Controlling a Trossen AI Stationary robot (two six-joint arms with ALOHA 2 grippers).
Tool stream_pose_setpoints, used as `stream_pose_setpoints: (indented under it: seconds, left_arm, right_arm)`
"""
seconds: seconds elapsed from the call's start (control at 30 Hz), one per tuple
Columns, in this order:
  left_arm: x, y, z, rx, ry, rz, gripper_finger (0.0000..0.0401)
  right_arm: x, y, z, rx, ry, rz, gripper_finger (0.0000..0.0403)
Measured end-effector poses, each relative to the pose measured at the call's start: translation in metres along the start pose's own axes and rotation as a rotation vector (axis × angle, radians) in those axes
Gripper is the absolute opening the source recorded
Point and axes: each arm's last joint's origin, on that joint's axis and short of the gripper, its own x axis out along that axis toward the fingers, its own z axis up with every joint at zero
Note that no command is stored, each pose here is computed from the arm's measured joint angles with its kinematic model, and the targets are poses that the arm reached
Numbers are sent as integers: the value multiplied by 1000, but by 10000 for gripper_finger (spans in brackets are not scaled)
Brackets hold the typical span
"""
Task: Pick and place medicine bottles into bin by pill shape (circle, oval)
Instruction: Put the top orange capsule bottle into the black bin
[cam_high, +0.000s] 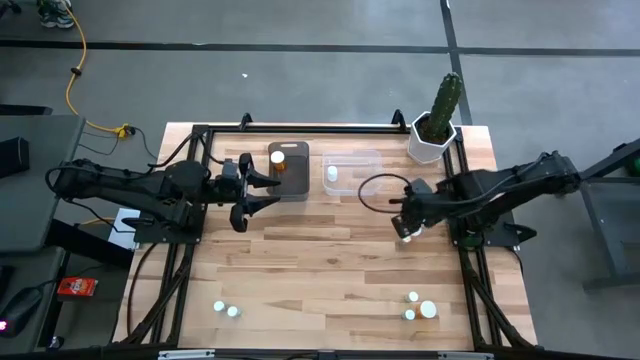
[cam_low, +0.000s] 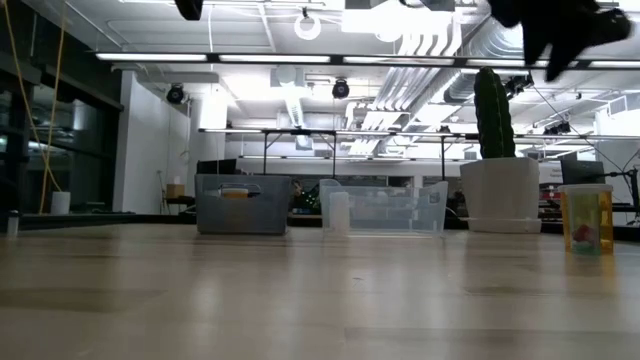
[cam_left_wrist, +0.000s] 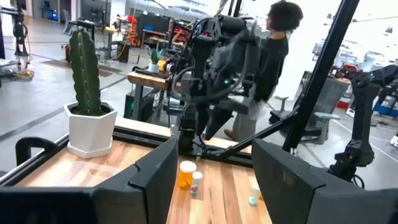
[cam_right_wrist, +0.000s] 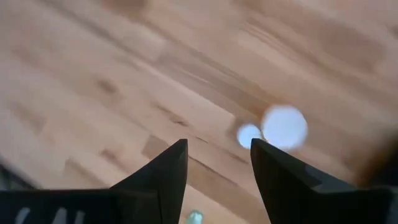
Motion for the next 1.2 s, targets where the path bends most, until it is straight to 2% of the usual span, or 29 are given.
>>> stream_pose_setpoints:
  seconds: [0.23,0.47,0.67,0.83,1.03,1.2]
  left_arm:
    - [0,0,-2,-31,21,6,195]
    - [0,1,-3,-29,33,9,195]
    - [0,1,-3,-30,33,9,195]
    - [0,1,-3,-31,33,8,195]
    - [0,1,-3,-30,33,8,195]
    - [0,1,-3,-30,33,8,195]
  right_arm:
    - [29,-8,-20,272,25,-131,170]
    - [46,-20,-37,328,-42,-188,191]
    - [57,-26,-39,398,-65,-220,255]
    - [80,-38,-39,509,-49,-250,294]
    - [99,-39,-37,565,-73,-170,300]
    - [100,-42,-33,583,-87,-189,300]
